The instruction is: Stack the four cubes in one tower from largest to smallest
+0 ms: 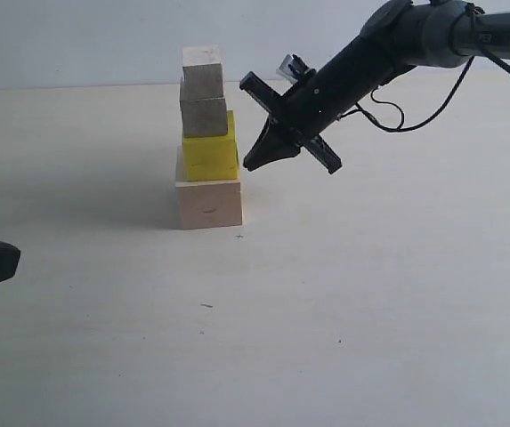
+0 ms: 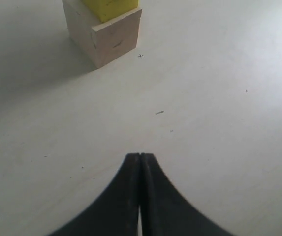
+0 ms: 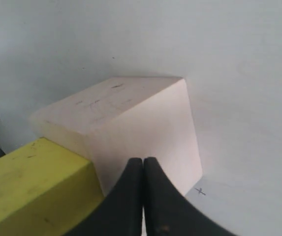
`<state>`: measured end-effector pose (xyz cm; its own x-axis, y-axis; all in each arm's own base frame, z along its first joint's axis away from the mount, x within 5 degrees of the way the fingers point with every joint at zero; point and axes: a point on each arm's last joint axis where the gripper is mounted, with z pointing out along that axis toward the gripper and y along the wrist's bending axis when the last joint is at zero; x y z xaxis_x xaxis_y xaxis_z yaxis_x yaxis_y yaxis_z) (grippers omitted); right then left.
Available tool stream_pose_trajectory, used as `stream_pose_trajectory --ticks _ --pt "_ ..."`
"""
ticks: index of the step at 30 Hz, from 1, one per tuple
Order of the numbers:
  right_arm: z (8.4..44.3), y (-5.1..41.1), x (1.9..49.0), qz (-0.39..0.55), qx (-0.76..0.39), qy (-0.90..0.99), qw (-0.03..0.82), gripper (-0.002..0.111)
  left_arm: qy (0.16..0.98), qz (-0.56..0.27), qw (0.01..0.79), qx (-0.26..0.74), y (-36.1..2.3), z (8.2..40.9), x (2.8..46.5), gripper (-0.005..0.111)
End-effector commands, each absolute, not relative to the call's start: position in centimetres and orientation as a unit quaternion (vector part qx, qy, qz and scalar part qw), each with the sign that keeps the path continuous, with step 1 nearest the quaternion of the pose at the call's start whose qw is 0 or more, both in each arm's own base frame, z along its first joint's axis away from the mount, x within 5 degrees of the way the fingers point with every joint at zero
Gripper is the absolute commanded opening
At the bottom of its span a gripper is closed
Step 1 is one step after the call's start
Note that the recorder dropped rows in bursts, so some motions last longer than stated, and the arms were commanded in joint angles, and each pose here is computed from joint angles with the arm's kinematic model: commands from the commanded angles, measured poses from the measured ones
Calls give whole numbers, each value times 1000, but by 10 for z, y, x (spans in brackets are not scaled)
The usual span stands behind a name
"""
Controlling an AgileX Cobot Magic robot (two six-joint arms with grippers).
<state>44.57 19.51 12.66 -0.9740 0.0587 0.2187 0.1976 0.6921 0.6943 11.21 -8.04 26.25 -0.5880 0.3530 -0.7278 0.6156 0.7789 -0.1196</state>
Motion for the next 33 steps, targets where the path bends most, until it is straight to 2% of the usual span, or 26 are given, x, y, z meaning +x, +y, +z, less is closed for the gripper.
stream_pose_trajectory --ticks 1,8,13,19,24,28,33 --pt "134 192 443 -378 -62 -918 99 0 869 -182 367 277 -80 264 112 0" --pt "137 189 441 -355 -45 -929 92 0 869 -182 367 277 -80 264 112 0" --pt "168 182 438 -313 -14 -949 47 0 869 -181 367 278 -80 264 112 0" --pt "161 167 411 -275 -15 -961 33 0 869 -181 368 278 -80 264 112 0" --pt "147 169 380 -354 -33 -935 18 0 867 -183 373 275 -80 265 113 0" --pt "135 176 379 -401 -56 -914 30 0 868 -186 371 273 -81 265 112 0" --pt "131 177 381 -414 -74 -907 25 0 868 -188 370 272 -81 265 112 0"
